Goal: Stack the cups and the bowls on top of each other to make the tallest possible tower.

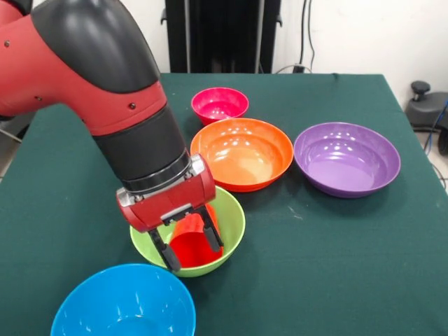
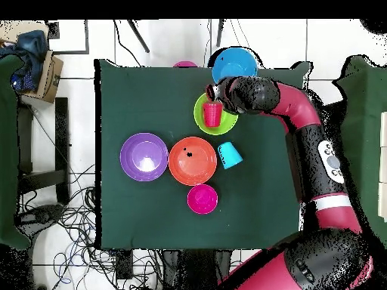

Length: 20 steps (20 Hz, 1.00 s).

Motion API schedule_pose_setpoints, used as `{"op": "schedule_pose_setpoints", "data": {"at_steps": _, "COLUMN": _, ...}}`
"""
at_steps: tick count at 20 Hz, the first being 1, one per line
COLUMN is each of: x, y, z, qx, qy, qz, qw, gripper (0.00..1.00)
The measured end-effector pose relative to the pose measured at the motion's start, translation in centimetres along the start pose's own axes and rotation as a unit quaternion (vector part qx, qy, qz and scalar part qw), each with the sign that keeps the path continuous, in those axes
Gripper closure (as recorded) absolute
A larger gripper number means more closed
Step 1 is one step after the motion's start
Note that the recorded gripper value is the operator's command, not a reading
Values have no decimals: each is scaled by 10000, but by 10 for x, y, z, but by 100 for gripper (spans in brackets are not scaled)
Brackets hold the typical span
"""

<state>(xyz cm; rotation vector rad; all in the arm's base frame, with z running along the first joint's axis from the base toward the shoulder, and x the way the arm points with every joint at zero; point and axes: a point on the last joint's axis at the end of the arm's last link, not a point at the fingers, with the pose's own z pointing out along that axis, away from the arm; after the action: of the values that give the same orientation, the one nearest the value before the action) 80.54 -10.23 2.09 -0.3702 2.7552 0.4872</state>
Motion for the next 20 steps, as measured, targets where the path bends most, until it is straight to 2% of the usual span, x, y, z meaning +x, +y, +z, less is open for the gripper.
{"op": "schedule_pose_setpoints", "data": {"at_steps": 10, "x": -16, "y": -1, "z": -15, "qx": -85, "qy": -152, "qz": 166, "qw": 9997, "gripper": 0}}
{"op": "schedule_pose_setpoints", "data": {"at_steps": 20, "x": -36, "y": -7, "z": -13, "qx": 42, "qy": -307, "qz": 212, "qw": 9993, "gripper": 0}}
